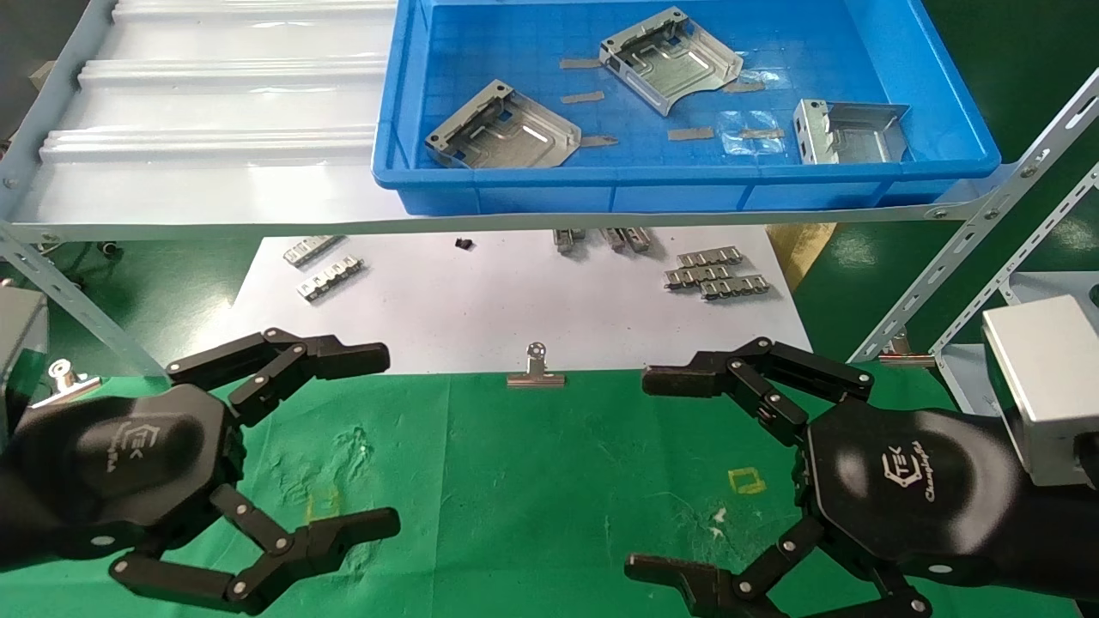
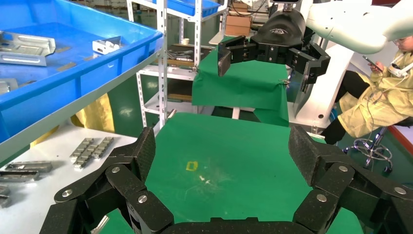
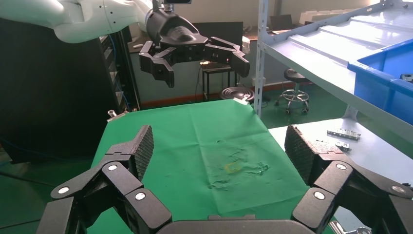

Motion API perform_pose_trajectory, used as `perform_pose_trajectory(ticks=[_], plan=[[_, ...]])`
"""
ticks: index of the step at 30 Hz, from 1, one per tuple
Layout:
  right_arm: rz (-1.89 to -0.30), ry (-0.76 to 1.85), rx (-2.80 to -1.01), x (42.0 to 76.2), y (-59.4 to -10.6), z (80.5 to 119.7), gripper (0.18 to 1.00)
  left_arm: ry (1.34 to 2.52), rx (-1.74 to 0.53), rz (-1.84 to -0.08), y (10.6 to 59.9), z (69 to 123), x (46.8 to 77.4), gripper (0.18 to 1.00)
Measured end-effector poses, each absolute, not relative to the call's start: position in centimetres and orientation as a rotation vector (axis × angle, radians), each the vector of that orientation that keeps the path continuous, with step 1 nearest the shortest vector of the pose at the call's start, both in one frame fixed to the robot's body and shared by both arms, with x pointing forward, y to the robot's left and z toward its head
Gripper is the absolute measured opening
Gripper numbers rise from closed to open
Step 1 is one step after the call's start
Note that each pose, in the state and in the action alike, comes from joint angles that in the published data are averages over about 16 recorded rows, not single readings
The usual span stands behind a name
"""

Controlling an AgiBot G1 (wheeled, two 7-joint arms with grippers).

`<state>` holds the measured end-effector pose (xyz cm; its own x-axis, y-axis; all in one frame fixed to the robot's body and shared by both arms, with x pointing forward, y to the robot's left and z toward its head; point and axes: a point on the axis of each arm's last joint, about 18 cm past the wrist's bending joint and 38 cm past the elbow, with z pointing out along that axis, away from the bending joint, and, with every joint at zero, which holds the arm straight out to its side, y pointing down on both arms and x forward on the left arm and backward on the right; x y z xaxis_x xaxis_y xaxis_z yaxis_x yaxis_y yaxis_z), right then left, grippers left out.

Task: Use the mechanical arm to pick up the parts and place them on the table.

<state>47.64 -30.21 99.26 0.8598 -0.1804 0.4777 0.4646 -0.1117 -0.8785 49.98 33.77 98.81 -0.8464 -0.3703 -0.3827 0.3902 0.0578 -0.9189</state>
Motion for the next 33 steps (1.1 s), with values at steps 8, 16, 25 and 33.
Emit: perform_pose_trajectory(ticks=[8, 16, 25, 33], plan=[[-0.554, -0.228, -1.594, 47.64, -30.21, 99.26, 1.000, 1.806, 0.020, -1.843, 33.77, 98.81, 49.98, 1.000], [-0.554, -0.228, -1.594, 47.64, -30.21, 99.26, 1.000, 1.806, 0.020, -1.843, 33.77, 98.81, 49.98, 1.000], [-0.554, -0.228, -1.594, 47.64, -30.21, 99.26, 1.000, 1.806, 0.020, -1.843, 33.77, 98.81, 49.98, 1.000], [-0.554, -0.228, -1.594, 47.64, -30.21, 99.26, 1.000, 1.806, 0.020, -1.843, 33.77, 98.81, 49.98, 0.989]])
